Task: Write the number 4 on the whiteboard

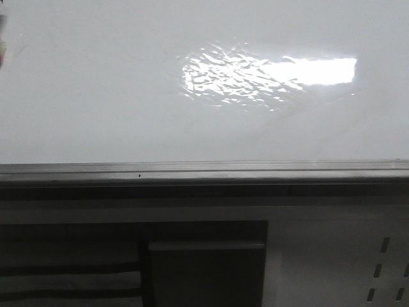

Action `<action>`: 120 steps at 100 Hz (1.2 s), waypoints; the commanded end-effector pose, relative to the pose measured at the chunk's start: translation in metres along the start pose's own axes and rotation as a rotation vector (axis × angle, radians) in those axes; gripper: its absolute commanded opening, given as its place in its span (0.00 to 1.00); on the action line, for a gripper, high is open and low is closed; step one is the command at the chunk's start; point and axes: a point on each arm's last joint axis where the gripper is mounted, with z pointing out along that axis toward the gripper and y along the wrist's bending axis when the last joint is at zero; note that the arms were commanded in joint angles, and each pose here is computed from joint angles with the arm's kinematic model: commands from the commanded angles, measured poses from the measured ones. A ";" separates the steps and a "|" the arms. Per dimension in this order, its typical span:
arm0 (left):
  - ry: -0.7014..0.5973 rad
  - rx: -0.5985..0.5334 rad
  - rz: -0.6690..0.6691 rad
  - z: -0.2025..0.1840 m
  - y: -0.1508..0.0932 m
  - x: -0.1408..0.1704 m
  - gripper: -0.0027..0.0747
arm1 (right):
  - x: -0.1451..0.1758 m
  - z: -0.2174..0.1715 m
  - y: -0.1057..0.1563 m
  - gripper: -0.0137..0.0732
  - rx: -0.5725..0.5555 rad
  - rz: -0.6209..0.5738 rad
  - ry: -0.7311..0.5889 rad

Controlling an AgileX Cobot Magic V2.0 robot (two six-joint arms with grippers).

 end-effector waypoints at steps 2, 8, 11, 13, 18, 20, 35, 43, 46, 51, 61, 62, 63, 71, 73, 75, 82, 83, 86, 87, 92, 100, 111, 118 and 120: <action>-0.076 0.005 -0.012 -0.001 0.000 0.001 0.01 | 0.000 -0.001 0.000 0.08 0.003 -0.005 -0.068; -0.076 0.005 -0.012 -0.001 0.000 0.001 0.01 | 0.000 -0.001 0.000 0.08 0.003 -0.005 -0.068; -0.076 0.005 -0.012 -0.001 0.000 0.001 0.01 | 0.000 -0.001 0.000 0.08 0.003 -0.005 -0.068; -0.076 0.005 -0.012 -0.001 0.000 0.001 0.01 | 0.000 -0.001 0.000 0.08 0.003 -0.005 -0.068; -0.076 0.005 -0.012 -0.001 0.000 0.001 0.01 | 0.000 -0.001 0.000 0.08 0.003 -0.005 -0.068; -0.076 0.005 -0.012 -0.001 0.000 0.001 0.01 | 0.000 -0.001 0.000 0.08 0.003 -0.005 -0.068; -0.076 0.005 -0.012 -0.001 0.000 0.001 0.01 | 0.000 -0.001 0.000 0.08 0.003 -0.005 -0.068; -0.076 0.005 -0.012 -0.001 0.000 0.001 0.01 | 0.000 -0.001 0.000 0.08 0.003 -0.005 -0.068; -0.076 0.005 -0.012 -0.001 0.000 0.001 0.01 | 0.000 -0.001 0.000 0.08 0.003 -0.005 -0.068; -0.076 0.005 -0.012 -0.001 0.000 0.001 0.01 | 0.000 -0.001 0.000 0.08 0.003 -0.005 -0.068; -0.076 0.005 -0.012 -0.001 0.000 0.001 0.01 | 0.000 -0.001 0.000 0.08 0.003 -0.005 -0.068; -0.076 0.005 -0.012 -0.001 0.000 0.001 0.01 | 0.000 -0.001 0.000 0.08 0.003 -0.005 -0.068; -0.076 0.005 -0.012 -0.001 0.000 0.001 0.01 | 0.000 -0.001 0.000 0.08 0.003 -0.005 -0.068; -0.079 0.005 -0.012 -0.001 0.000 0.001 0.01 | 0.000 -0.001 0.000 0.08 0.003 -0.005 -0.068; -0.077 0.005 -0.012 -0.001 0.000 0.001 0.01 | 0.000 -0.001 0.000 0.08 0.003 -0.005 -0.068; -0.077 0.005 -0.012 -0.001 0.000 0.001 0.01 | 0.000 -0.001 0.000 0.08 0.003 -0.005 -0.068; -0.079 0.005 -0.014 -0.001 0.000 0.000 0.01 | 0.000 -0.001 0.000 0.08 0.003 -0.005 -0.068; -0.081 0.005 -0.014 -0.001 0.000 0.000 0.01 | 0.000 -0.001 0.000 0.08 0.003 -0.005 -0.068; -0.094 0.006 -0.017 -0.002 0.000 -0.001 0.01 | 0.000 -0.001 0.000 0.08 0.003 -0.006 -0.068; -0.096 0.006 -0.017 -0.002 0.000 -0.001 0.01 | 0.000 -0.001 0.000 0.08 0.003 -0.008 -0.068; -0.108 0.007 -0.017 -0.002 0.000 -0.002 0.01 | -0.001 -0.001 0.000 0.08 0.003 -0.016 -0.075; -0.132 0.009 -0.017 -0.002 0.000 -0.006 0.01 | -0.004 -0.002 0.000 0.08 0.002 -0.016 -0.091; -0.174 0.013 -0.018 -0.004 -0.001 -0.020 0.01 | -0.017 -0.003 0.000 0.08 0.005 -0.016 -0.106; -0.220 0.017 -0.019 -0.008 -0.003 -0.036 0.01 | -0.029 -0.005 -0.001 0.08 0.010 -0.016 -0.101; -0.237 0.019 -0.019 -0.009 -0.003 -0.044 0.01 | -0.035 -0.006 -0.001 0.08 0.012 -0.016 -0.102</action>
